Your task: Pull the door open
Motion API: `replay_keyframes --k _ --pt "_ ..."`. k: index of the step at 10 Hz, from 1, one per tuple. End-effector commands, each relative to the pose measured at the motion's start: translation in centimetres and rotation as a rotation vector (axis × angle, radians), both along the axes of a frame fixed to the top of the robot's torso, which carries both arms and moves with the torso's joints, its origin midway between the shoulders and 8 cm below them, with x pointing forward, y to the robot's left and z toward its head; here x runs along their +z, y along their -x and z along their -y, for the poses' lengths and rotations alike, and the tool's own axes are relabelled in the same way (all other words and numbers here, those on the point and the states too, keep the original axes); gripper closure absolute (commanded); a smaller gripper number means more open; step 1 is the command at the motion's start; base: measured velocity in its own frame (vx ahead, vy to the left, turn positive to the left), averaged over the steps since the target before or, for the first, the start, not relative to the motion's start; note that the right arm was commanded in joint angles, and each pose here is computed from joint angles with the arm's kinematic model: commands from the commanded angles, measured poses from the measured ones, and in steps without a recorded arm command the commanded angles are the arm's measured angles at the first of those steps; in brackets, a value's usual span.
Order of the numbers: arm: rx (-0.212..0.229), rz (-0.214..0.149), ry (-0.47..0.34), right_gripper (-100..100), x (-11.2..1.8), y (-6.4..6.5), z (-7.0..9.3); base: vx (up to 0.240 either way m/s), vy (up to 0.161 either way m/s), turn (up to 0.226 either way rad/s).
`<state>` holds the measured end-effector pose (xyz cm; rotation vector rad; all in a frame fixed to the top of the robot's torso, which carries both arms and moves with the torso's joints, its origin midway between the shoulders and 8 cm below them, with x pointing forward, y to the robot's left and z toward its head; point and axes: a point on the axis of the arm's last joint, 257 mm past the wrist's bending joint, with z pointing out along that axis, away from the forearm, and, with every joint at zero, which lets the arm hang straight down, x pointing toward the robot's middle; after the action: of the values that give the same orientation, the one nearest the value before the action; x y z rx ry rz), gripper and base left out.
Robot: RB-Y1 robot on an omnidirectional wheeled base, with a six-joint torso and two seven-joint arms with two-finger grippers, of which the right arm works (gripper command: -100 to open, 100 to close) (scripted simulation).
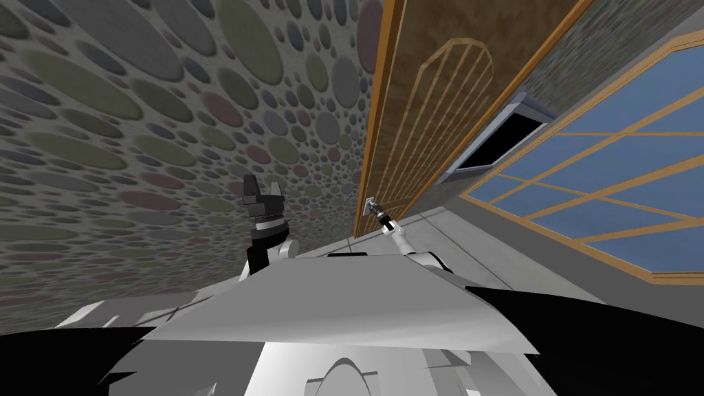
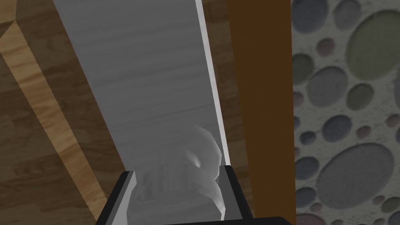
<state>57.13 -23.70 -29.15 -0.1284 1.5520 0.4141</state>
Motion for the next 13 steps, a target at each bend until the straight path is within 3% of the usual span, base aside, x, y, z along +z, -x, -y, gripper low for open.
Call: replay_keyframes --k 1,8,9,13 --pt "-0.011 -0.009 -0.065 100 0.3 -0.1 0.3 -0.055 -0.073 0.147" --pt "-0.082 -0.054 -0.378 100 1.5 -0.4 2.9 -0.076 -0.076 0.179" --pt "-0.082 -0.055 -0.382 100 1.5 -0.4 2.9 -0.061 -0.050 0.065" --pt "-0.126 -0.073 -0.590 100 2.1 -0.4 4.9 -0.067 -0.063 0.166"
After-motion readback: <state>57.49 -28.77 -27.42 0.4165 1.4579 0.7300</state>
